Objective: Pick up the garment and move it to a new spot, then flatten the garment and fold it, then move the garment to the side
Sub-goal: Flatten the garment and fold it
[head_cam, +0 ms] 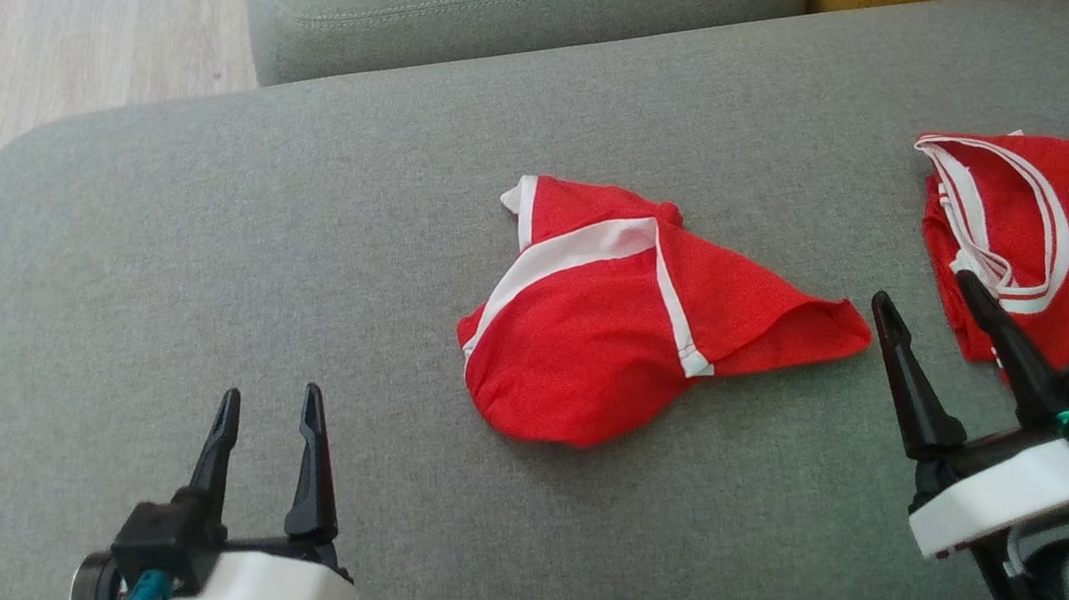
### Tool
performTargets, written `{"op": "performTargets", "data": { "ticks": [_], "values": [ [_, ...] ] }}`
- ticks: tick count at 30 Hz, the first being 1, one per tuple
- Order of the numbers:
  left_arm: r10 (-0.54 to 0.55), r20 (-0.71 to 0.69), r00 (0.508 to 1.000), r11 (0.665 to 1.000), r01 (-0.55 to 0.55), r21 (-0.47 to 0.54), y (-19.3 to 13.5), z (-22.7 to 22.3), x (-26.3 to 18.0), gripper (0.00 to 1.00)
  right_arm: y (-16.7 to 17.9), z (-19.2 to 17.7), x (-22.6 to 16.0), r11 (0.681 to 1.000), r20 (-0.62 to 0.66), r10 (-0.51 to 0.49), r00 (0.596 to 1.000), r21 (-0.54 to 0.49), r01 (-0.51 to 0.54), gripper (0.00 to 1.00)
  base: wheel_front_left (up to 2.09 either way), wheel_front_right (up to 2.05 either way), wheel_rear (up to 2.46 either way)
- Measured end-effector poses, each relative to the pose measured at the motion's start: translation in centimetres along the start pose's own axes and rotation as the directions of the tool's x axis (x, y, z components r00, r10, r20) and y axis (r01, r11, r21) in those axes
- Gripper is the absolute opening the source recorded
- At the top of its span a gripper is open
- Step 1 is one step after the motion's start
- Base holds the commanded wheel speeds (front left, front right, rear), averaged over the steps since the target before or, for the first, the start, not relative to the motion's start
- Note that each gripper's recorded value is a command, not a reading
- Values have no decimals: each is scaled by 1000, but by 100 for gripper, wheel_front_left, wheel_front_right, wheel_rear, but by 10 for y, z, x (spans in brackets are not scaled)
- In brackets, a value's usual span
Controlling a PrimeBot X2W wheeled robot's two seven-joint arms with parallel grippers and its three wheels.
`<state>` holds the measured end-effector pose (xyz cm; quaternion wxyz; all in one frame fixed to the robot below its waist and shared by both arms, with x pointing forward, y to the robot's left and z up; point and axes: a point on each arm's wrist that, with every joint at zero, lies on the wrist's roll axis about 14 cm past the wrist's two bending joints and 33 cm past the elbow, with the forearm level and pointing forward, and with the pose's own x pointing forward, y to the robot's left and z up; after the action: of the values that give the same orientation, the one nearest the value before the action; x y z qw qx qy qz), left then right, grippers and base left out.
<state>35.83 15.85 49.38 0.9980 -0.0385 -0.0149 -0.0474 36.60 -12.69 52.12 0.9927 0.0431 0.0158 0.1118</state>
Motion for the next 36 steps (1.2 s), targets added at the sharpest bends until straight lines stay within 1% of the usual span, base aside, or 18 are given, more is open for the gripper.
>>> {"op": "performTargets", "data": {
  "ticks": [12, 16, 20, 26, 29, 32, 33, 35, 36],
  "values": [
    [4, -11, 1000, 1000, -4, 4, 2, -3, 0, 100, 2, -4, 2, 1000, -12, 8, 1000, 12, -8, 100, 0, 0, 0],
    [11, -18, 1000, 1000, -11, 3, 3, -6, 0, 100, 8, -16, 4, 1000, -60, 25, 998, 10, -24, 100, 0, 0, 0],
    [16, -31, 999, 1000, -16, 5, 5, -10, 3, 100, 33, -51, 10, 994, -177, 104, 979, -1, -106, 100, 0, 0, 0],
    [10, -22, 1000, 1000, -10, 4, 6, -7, 13, 100, 70, -91, 28, 970, -304, 223, 926, -23, -241, 100, 0, 0, 0],
    [28, -26, 999, 1000, -28, -2, 11, -8, 14, 100, 79, -107, 35, 960, -351, 250, 902, -33, -279, 100, 0, 0, 0],
    [44, -43, 998, 999, -44, -3, 15, -14, 11, 100, 80, -116, 41, 955, -369, 259, 892, -39, -294, 100, 0, 0, 0],
    [47, -46, 998, 999, -48, -5, 16, -15, 11, 100, 80, -118, 43, 956, -370, 258, 892, -38, -292, 62, 0, 0, 0],
    [54, -51, 997, 998, -54, -12, 17, -16, 10, 100, 77, -119, 45, 958, -368, 252, 895, -36, -284, 0, 0, 0, 0],
    [55, -52, 997, 998, -56, -12, 17, -17, 11, 100, 74, -119, 46, 961, -366, 243, 898, -35, -274, 0, 0, 0, 0]
  ]
}}
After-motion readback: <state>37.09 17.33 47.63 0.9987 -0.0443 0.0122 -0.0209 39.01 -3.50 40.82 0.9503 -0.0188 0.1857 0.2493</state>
